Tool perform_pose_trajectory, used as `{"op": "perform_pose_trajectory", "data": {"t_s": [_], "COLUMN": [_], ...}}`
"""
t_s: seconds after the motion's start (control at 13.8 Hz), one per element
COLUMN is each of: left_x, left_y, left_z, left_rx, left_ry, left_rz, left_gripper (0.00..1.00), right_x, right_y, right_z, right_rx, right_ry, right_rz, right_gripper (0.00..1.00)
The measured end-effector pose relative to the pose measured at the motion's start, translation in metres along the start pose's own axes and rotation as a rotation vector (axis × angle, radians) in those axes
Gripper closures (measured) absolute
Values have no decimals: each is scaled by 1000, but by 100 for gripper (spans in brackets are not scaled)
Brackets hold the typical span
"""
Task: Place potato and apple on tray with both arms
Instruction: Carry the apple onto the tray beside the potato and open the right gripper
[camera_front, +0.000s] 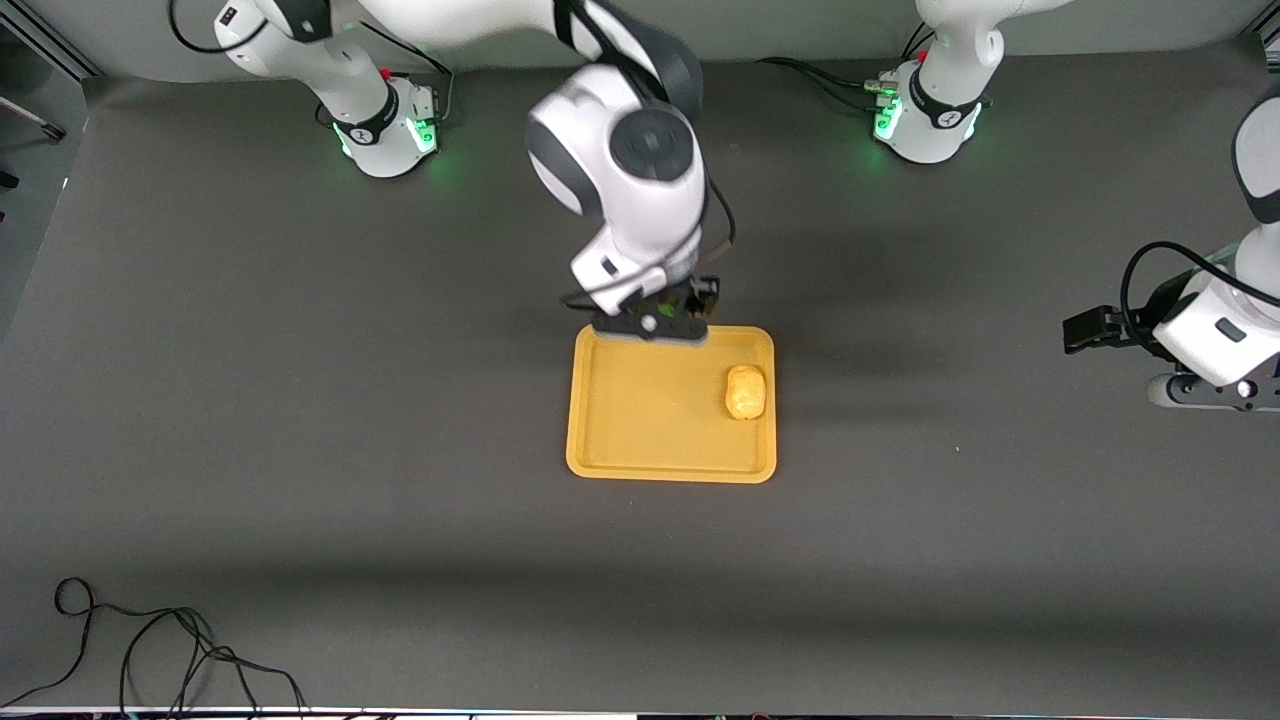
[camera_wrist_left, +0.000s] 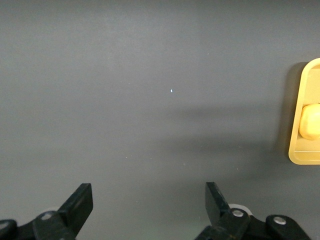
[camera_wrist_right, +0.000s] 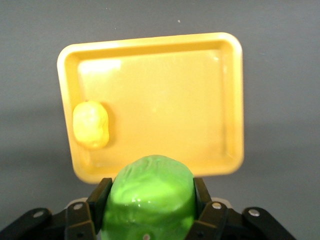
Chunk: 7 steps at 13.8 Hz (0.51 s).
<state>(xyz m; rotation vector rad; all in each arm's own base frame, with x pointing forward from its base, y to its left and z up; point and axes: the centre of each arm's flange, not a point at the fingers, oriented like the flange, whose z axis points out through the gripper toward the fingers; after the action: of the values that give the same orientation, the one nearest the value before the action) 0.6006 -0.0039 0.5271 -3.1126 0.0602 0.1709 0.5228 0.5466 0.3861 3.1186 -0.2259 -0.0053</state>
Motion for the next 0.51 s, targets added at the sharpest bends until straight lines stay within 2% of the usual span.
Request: {"op": "perform_pose_trajectory", "data": {"t_s": [0.51], "left_x": [0], "left_y": [-1], "left_z": [-1], "left_rx": [-1], "left_ry": [0], "left_rz": [-2], "left_gripper": [0], "right_x": [32], "right_y": [-8], "right_z": [145], "right_rx": [13], "right_ry": [97], "right_rz": [3], "right_gripper": [30]}}
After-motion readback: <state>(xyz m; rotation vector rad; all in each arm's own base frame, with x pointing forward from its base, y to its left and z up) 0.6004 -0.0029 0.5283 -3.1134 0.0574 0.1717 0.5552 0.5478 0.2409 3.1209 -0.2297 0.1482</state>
